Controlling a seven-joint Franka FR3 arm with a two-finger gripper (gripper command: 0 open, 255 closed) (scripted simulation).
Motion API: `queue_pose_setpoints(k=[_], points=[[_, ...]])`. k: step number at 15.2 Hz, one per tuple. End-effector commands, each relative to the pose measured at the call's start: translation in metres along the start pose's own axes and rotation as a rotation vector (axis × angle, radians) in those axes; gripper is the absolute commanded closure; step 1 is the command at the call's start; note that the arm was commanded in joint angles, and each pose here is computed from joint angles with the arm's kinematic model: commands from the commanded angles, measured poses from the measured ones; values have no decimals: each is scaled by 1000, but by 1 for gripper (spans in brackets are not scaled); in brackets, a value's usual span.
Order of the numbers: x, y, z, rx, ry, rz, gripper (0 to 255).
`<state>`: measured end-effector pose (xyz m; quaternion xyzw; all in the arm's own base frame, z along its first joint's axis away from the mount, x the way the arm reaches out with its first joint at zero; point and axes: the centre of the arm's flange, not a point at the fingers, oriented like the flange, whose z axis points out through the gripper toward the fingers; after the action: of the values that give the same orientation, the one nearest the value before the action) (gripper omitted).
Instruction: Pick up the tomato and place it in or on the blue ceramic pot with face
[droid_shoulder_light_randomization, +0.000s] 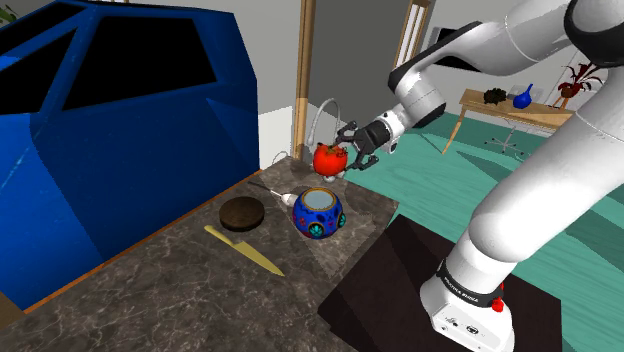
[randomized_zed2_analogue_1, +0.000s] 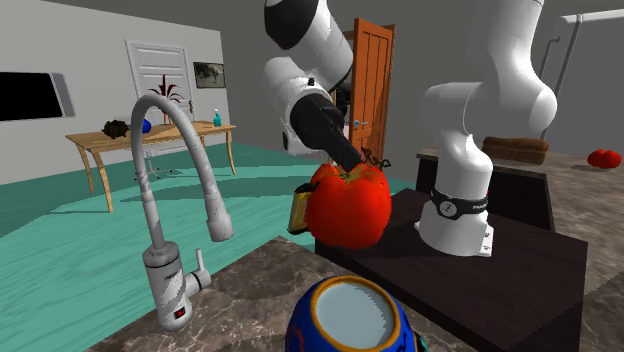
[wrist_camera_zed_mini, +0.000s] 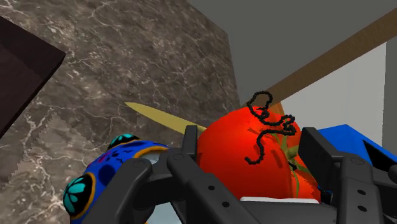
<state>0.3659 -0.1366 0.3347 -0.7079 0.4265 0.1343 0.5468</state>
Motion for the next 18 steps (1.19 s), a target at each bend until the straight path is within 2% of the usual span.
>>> queue_pose_setpoints(k=[1, 18], points=[[-3, 0, 11, 1, 2, 1, 255], [54, 58, 43, 1, 2, 1, 255]])
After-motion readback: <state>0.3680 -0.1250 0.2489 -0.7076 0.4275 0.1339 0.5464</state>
